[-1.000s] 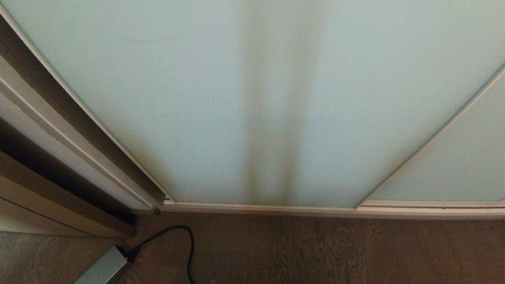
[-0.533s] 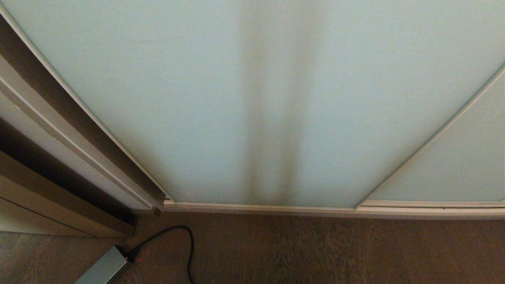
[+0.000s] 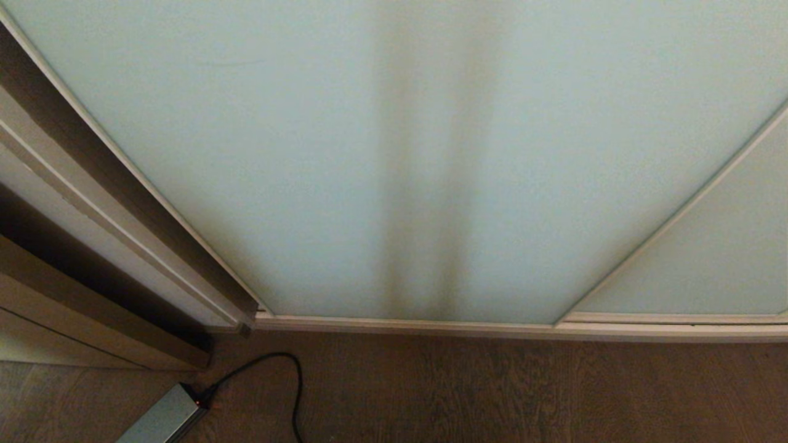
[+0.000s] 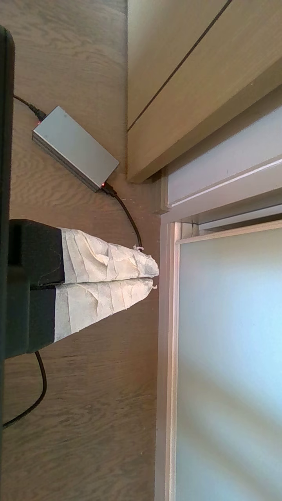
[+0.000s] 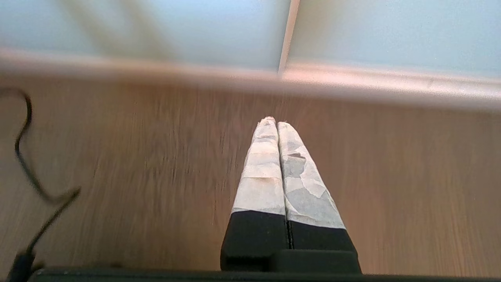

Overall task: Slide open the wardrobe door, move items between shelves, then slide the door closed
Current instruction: Open the door

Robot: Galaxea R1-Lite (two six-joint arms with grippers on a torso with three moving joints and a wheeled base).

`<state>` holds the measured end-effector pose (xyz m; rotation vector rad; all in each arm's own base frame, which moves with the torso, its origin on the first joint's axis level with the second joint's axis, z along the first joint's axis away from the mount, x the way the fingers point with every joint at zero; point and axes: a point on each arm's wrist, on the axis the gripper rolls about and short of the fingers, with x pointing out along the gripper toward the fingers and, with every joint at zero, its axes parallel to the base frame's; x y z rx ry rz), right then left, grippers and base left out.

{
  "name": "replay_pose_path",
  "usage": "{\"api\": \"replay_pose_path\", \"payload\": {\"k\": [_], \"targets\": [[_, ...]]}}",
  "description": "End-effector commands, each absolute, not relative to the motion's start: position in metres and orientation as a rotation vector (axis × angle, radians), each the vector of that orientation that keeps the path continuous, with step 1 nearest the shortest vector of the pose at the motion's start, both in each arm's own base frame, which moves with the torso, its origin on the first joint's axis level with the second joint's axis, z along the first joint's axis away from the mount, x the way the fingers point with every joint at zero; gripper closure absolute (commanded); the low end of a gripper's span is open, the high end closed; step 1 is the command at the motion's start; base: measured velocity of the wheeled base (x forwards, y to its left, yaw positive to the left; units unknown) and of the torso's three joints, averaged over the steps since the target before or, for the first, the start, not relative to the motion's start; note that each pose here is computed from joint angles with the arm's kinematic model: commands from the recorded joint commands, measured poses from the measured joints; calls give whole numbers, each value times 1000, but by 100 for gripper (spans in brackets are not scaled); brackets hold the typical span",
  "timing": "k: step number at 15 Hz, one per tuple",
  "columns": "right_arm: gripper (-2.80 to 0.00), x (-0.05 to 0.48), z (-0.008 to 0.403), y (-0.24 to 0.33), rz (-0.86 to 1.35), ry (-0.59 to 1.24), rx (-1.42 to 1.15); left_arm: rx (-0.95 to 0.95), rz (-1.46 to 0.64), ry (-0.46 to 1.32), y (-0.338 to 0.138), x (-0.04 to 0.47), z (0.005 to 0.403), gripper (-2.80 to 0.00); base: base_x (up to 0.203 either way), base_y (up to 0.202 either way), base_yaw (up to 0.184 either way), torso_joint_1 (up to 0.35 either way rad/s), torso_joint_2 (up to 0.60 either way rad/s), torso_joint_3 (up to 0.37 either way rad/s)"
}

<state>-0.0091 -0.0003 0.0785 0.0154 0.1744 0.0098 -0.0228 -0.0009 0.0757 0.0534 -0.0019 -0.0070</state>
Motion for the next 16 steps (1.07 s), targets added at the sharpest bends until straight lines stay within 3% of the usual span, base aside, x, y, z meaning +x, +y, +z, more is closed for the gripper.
{"api": "replay_pose_path", "payload": {"k": [1, 16], "targets": [[0, -21, 76, 0, 2, 28, 13, 54, -6, 0, -1, -23, 76, 0, 0, 0, 0, 0, 0, 0], [0, -23, 76, 0, -6, -6, 26, 54, -6, 0, -1, -23, 76, 0, 0, 0, 0, 0, 0, 0]]}}
